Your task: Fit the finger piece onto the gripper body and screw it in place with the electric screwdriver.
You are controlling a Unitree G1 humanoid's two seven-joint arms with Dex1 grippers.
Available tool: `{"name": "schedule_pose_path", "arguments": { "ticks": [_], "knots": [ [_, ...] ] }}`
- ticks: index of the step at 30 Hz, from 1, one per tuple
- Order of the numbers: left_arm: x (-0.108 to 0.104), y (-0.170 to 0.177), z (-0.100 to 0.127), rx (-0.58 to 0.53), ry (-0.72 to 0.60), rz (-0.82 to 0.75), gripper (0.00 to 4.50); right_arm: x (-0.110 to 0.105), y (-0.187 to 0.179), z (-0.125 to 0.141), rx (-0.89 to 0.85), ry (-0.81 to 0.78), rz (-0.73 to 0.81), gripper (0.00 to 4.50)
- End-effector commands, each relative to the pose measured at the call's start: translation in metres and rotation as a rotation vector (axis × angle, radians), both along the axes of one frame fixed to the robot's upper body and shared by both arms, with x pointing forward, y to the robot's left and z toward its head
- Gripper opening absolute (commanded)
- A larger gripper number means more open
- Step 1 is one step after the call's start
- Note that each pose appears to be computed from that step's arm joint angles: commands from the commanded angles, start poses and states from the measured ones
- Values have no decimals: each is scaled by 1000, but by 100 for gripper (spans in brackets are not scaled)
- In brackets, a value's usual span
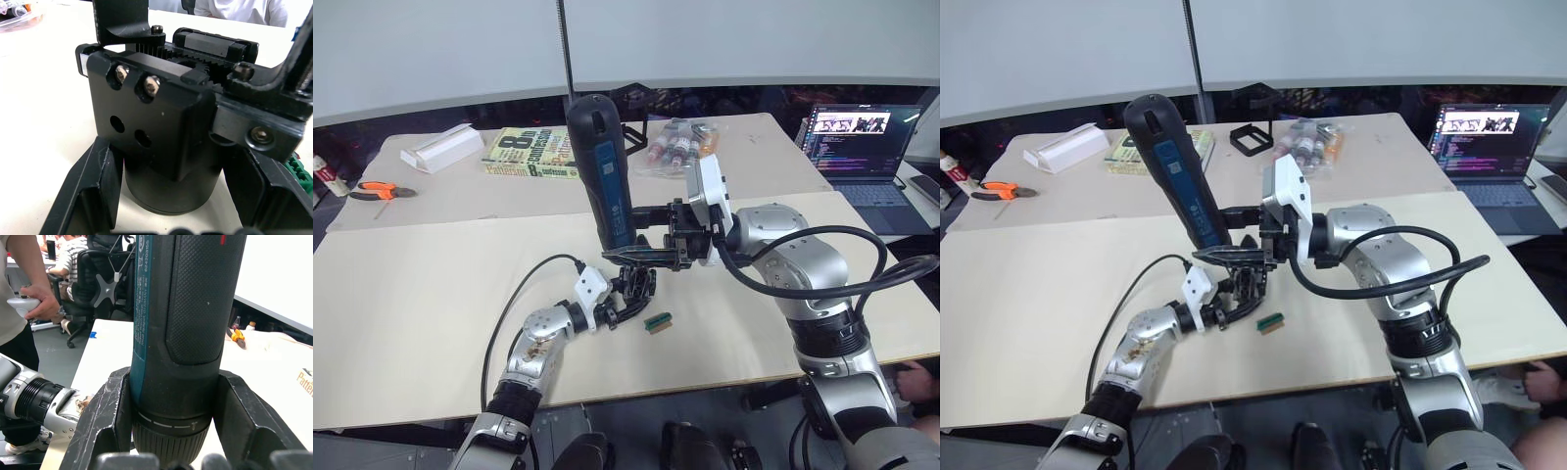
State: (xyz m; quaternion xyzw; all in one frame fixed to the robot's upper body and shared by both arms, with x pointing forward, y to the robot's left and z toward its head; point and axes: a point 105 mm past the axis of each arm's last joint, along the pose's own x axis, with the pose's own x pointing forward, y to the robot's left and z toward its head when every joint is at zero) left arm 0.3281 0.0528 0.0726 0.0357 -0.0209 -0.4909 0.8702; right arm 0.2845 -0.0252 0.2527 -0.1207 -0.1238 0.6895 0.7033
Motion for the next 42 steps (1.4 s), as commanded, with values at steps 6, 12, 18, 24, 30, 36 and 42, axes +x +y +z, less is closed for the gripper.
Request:
{"name": "schedule_pose_path", "arguments": {
  "ticks": [6,12,18,24,30,36,42],
  "knots": [
    [-7,-8,-3,-7,7,-29,242,-10,3,10,38,-49,30,193],
    [-7,-8,-3,-7,7,-28,242,-9,3,9,35,-45,26,193],
    [-7,-8,-3,-8,8,-27,242,-3,0,2,27,-26,0,193],
    [-6,-8,-3,-8,8,-27,242,2,-4,-13,45,18,-37,193],
    [-5,-7,-2,-5,5,-24,242,11,-10,-27,45,50,-81,193],
    [-4,-5,-2,-2,5,-23,242,15,-9,-32,50,68,-101,193],
    [-4,-5,-2,-2,5,-21,242,17,-8,-38,41,91,-118,193]
  ]
}}
